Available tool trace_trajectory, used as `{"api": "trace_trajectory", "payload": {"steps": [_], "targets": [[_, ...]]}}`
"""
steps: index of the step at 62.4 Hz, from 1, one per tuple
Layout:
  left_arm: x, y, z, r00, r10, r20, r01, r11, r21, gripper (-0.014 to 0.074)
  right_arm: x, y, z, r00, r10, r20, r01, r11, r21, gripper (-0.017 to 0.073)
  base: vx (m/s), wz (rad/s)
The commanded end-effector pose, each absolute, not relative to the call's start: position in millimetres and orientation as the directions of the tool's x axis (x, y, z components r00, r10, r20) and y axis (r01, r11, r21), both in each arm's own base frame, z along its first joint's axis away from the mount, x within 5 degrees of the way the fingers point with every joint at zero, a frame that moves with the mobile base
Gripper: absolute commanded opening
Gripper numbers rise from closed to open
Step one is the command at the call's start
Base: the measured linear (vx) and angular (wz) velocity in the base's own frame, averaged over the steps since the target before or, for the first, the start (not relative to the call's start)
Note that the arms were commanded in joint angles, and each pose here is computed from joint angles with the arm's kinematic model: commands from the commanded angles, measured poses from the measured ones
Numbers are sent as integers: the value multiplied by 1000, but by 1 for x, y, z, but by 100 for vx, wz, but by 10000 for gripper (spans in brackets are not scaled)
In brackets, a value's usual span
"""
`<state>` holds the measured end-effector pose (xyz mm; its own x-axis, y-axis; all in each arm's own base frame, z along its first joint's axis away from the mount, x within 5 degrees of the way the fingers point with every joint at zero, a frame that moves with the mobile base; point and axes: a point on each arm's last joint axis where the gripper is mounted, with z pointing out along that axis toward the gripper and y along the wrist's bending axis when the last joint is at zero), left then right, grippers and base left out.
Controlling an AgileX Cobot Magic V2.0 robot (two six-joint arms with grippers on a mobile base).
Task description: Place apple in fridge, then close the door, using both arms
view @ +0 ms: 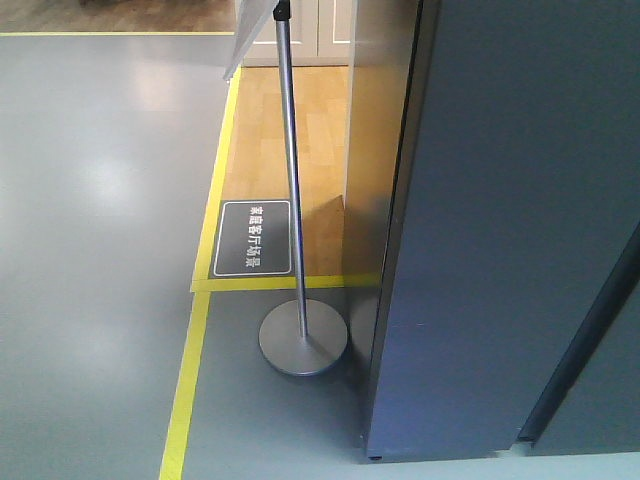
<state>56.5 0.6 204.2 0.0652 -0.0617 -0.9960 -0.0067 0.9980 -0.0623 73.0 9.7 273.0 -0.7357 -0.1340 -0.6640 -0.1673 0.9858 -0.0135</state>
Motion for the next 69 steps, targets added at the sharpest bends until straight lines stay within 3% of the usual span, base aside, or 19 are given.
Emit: {"api": "trace_trajectory", "payload": {"steps": [1, 50, 55, 63, 69], "targets": [[56, 1, 202, 117, -62, -991, -4, 998, -63, -6, 77, 10, 284, -687, -125, -716, -162, 987, -17, -4, 0, 0], [56, 1, 203, 112, -61, -992, -5, 998, -62, -6, 76, 9, 284, -674, -127, -727, -157, 987, -27, -4, 0, 0], [56, 1, 203, 112, -60, -992, -5, 998, -61, -6, 72, 7, 286, -604, -119, -788, -135, 990, -45, -4, 0, 0], [56, 1, 203, 112, -60, -992, -5, 998, -61, -6, 70, 5, 281, -353, -108, -929, -89, 993, -82, -4, 0, 0], [56, 1, 203, 112, -60, -992, -5, 998, -61, -6, 65, 2, 264, -177, -72, -982, -37, 997, -67, -4, 0, 0]]}}
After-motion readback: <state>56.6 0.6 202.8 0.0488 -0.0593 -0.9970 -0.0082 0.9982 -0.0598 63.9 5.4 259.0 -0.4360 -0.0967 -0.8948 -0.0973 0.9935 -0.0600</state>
